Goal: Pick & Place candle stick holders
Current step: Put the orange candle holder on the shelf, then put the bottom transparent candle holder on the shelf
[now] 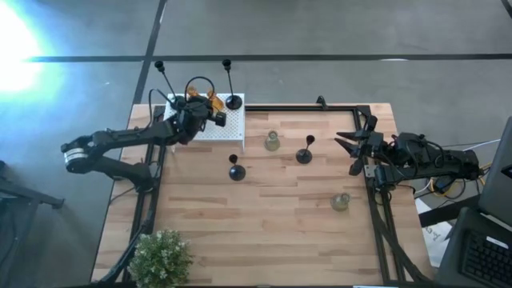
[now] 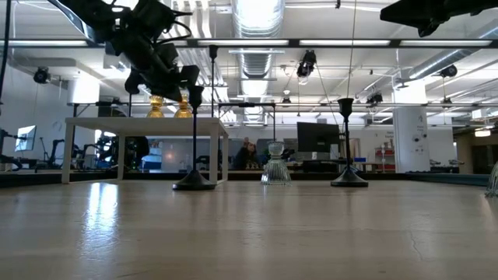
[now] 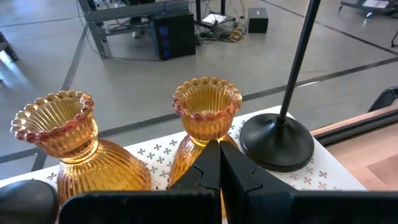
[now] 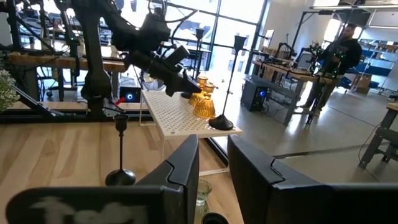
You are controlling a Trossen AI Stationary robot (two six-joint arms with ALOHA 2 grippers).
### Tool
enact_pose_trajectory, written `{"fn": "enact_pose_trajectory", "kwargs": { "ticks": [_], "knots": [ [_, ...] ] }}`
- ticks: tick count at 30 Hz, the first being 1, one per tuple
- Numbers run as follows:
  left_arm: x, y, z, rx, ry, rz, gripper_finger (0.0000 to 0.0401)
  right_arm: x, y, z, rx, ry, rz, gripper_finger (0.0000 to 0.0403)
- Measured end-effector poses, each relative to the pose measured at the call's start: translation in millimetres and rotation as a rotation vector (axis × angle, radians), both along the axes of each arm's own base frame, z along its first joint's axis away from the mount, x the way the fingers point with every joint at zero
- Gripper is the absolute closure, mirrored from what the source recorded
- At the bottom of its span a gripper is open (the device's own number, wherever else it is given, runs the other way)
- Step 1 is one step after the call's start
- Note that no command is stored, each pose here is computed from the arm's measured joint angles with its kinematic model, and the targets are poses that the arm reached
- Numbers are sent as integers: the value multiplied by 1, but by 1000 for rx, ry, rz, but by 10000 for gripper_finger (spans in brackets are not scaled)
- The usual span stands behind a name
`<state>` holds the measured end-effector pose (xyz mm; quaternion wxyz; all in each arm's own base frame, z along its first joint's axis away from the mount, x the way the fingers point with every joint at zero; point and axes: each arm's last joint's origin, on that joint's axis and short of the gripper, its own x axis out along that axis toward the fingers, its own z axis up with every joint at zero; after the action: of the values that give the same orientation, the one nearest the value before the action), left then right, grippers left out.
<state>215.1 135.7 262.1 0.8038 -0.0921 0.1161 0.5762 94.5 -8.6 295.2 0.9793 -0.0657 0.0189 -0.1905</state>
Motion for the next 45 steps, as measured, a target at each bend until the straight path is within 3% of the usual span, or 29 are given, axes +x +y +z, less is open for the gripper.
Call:
{"fn": "enact_pose_trajectory", "kwargs": {
  "ticks": [20,34,40,45],
  "knots": [
    [-4,10,2,1,-25,-20,401,0,0,0,0,-1,0,330],
    [-7,14,2,1,-18,-1,401,0,0,0,0,-1,0,315],
    [-1,-1,2,-54,-44,-151,401,0,0,0,0,-1,0,327],
    [2,-33,18,-2,-55,-273,401,0,0,-3,-1,29,0,333]
  ]
}}
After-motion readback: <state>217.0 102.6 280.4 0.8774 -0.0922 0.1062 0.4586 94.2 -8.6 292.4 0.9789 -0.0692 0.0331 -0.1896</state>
